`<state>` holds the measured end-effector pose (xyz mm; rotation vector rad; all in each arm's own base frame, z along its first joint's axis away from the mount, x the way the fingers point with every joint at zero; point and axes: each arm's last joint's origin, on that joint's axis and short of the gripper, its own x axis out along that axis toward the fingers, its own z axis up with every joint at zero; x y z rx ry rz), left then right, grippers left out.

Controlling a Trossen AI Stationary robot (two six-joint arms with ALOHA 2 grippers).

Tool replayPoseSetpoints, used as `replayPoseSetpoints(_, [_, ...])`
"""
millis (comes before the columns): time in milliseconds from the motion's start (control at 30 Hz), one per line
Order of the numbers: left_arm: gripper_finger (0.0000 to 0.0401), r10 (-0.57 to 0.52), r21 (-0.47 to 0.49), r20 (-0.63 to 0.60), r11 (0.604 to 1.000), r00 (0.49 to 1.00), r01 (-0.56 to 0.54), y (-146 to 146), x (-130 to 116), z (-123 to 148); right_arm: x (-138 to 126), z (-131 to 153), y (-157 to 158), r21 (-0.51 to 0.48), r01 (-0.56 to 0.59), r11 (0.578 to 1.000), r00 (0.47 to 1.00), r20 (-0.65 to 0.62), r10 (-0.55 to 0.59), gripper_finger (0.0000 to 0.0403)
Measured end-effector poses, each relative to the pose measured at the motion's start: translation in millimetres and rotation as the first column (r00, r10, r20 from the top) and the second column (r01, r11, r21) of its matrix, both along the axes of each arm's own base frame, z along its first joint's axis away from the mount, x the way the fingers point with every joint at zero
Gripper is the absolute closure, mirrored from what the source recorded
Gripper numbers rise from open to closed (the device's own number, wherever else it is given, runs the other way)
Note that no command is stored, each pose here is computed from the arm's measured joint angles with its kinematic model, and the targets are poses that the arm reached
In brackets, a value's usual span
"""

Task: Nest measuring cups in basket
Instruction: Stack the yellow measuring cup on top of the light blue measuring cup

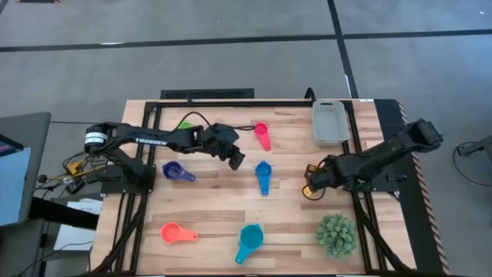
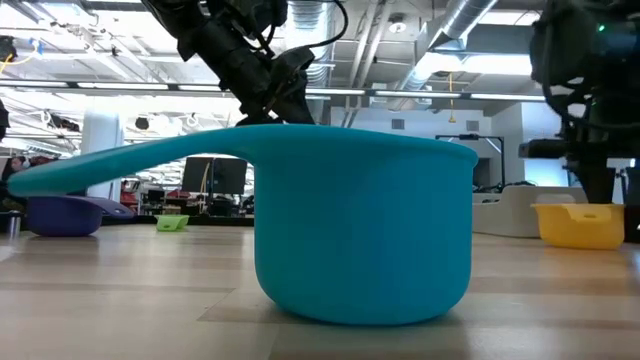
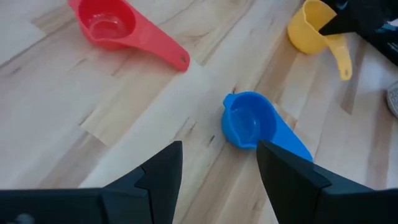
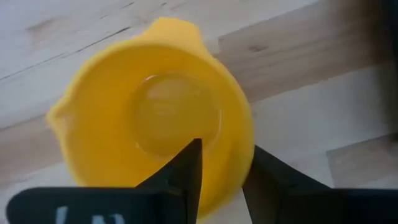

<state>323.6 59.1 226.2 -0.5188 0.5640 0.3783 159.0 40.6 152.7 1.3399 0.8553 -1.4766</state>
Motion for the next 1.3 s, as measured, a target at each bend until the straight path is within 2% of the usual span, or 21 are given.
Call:
replayPoseSetpoints(200, [0.0207, -0.028, -0.001, -0.002, 1.0, 1.0, 0.028, 12, -2, 0, 4, -6, -1, -0.007, -0.038, 0.999, 0.999, -0.029, 0.038, 0.031])
replayPoseSetpoints(433, [0.0207, -0.038, -0.013, 0.006, 0.999, 0.999, 0.039, 24, -5, 0, 6, -5, 4, -0.05, -0.098, 0.994, 0.995, 0.008, 0.099, 0.0386])
replayPoseSetpoints(500, [0.0207, -0.035, -0.031, 0.021, 0.999, 0.999, 0.036, 24, -4, 1, 9, -2, 7, -0.088, -0.129, 0.988, 0.989, 0.055, 0.134, 0.0391])
replayPoseSetpoints(633, [0.0207, -0.03, -0.069, 0.077, 0.997, 0.997, 0.035, 19, 0, 5, 22, 13, 12, -0.187, -0.157, 0.97, 0.971, 0.149, 0.186, 0.0374])
replayPoseSetpoints(767, [0.0207, -0.075, -0.068, 0.176, 0.994, 0.981, 0.089, 3, 10, 10, 39, 31, 15, -0.312, -0.186, 0.932, 0.943, 0.209, 0.258, 0.0384])
replayPoseSetpoints(833, [0.0207, -0.116, -0.042, 0.245, 0.991, 0.963, 0.131, -8, 15, 17, 49, 39, 16, -0.362, -0.202, 0.91, 0.928, 0.226, 0.296, 0.0391])
replayPoseSetpoints(1033, [0.0207, -0.247, 0.166, 0.38, 0.966, 0.892, 0.196, -43, 24, 35, 79, 60, 21, -0.454, -0.262, 0.852, 0.872, 0.267, 0.411, 0.038])
replayPoseSetpoints(1200, [0.0207, -0.253, 0.242, 0.373, 0.955, 0.893, 0.169, -69, 24, 36, 89, 76, 19, -0.457, -0.224, 0.861, 0.854, 0.334, 0.399, 0.0379])
replayPoseSetpoints(1300, [0.0207, -0.226, 0.239, 0.376, 0.961, 0.899, 0.141, -80, 24, 36, 93, 85, 18, -0.46, -0.186, 0.868, 0.848, 0.37, 0.378, 0.0381])
